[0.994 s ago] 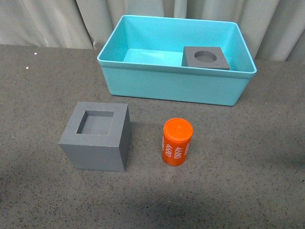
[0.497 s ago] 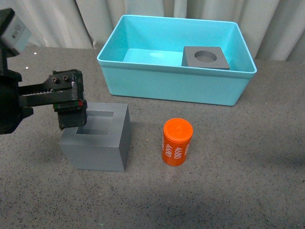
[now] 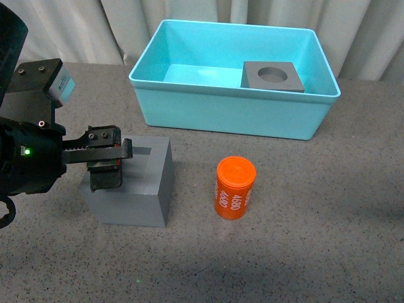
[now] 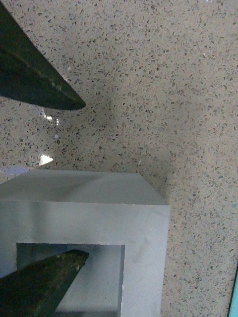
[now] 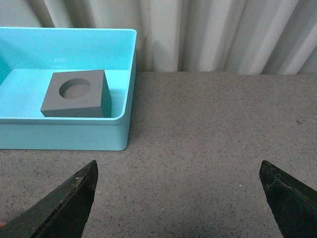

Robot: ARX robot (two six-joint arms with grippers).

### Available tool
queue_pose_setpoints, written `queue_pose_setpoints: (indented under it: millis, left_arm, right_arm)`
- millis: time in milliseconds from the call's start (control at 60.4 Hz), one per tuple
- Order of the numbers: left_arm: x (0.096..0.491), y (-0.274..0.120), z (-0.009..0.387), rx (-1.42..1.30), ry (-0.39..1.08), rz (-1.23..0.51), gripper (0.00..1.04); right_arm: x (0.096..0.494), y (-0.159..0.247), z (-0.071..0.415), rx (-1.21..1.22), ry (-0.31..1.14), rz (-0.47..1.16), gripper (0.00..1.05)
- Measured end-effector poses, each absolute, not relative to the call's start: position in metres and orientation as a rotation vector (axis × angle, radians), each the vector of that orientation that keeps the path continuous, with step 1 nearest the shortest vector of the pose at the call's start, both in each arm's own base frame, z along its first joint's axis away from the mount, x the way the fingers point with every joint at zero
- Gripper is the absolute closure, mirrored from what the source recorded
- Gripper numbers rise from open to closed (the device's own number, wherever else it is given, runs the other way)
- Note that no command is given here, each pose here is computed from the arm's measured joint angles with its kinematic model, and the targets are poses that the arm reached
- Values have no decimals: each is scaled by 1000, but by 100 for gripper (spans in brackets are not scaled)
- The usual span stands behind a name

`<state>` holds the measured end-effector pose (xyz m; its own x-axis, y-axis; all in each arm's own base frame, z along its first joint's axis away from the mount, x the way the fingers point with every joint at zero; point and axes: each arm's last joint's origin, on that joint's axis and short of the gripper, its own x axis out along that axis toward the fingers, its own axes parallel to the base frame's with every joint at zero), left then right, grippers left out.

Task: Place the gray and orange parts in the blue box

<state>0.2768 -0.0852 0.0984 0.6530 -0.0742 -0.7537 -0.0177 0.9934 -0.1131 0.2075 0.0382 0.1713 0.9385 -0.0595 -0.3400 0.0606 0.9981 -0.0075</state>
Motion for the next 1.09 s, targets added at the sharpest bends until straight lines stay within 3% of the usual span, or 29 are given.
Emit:
queue_pose_setpoints:
  millis: [397,530,762,961,1093]
  left_arm:
    - [279,-92,100,-160,831,-9,86]
    - [277,-93,106,-172,817,-24,87]
    - [281,-104,168,-178,613,-100,87]
    - [310,-117,213,-164,456,-143,87]
    - [337,-128,222,-126,418,-170,87]
  right_arm:
    - [207,38,171,3,347,-61,10]
    - [207,38,171,3,347,-61,10]
    - [207,38,171,3,347,-61,10]
    - [207,38,171,3,347,-61,10]
    - [207,38,171,3,347,-61,10]
